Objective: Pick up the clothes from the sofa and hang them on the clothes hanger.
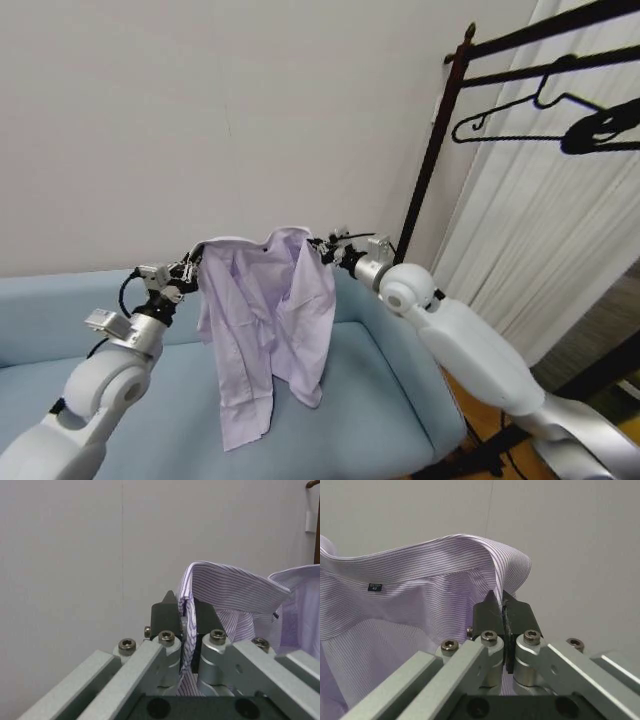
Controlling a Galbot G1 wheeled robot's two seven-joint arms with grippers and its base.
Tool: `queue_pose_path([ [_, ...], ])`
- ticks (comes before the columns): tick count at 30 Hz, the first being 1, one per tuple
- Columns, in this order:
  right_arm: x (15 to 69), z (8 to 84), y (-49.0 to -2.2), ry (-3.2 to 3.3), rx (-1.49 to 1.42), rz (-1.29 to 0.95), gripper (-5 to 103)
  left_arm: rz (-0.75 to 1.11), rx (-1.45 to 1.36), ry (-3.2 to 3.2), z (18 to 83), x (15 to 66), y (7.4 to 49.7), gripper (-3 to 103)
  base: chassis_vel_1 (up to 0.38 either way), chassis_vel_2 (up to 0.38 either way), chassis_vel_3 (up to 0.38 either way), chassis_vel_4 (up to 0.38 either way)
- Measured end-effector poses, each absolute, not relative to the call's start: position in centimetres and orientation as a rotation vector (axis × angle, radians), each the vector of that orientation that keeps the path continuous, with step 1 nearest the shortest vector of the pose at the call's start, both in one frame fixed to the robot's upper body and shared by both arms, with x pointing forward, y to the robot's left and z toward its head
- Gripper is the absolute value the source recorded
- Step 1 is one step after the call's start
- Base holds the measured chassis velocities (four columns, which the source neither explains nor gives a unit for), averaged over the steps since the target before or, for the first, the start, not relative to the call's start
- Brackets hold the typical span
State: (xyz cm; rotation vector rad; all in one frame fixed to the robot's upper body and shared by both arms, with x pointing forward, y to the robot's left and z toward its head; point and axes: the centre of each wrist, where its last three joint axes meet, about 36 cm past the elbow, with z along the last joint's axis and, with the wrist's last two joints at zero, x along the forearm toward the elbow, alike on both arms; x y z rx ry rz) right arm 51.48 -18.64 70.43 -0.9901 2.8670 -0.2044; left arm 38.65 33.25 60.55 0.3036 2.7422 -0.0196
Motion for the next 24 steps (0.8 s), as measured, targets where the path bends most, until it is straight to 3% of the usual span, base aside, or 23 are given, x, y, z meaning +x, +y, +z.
queue_pose_path([
  [10,50.5,73.6,-20.0,2.836,-0.976,-0.296,0,-0.001,0.171,2.721,63.1,39.1,33.5,2,0.000,0.000,0.000,0.000],
  [24,50.3,73.6,-19.7,2.863,-1.026,-0.314,0,0.078,0.197,2.687,67.1,40.5,34.9,2,0.000,0.000,0.000,0.000],
])
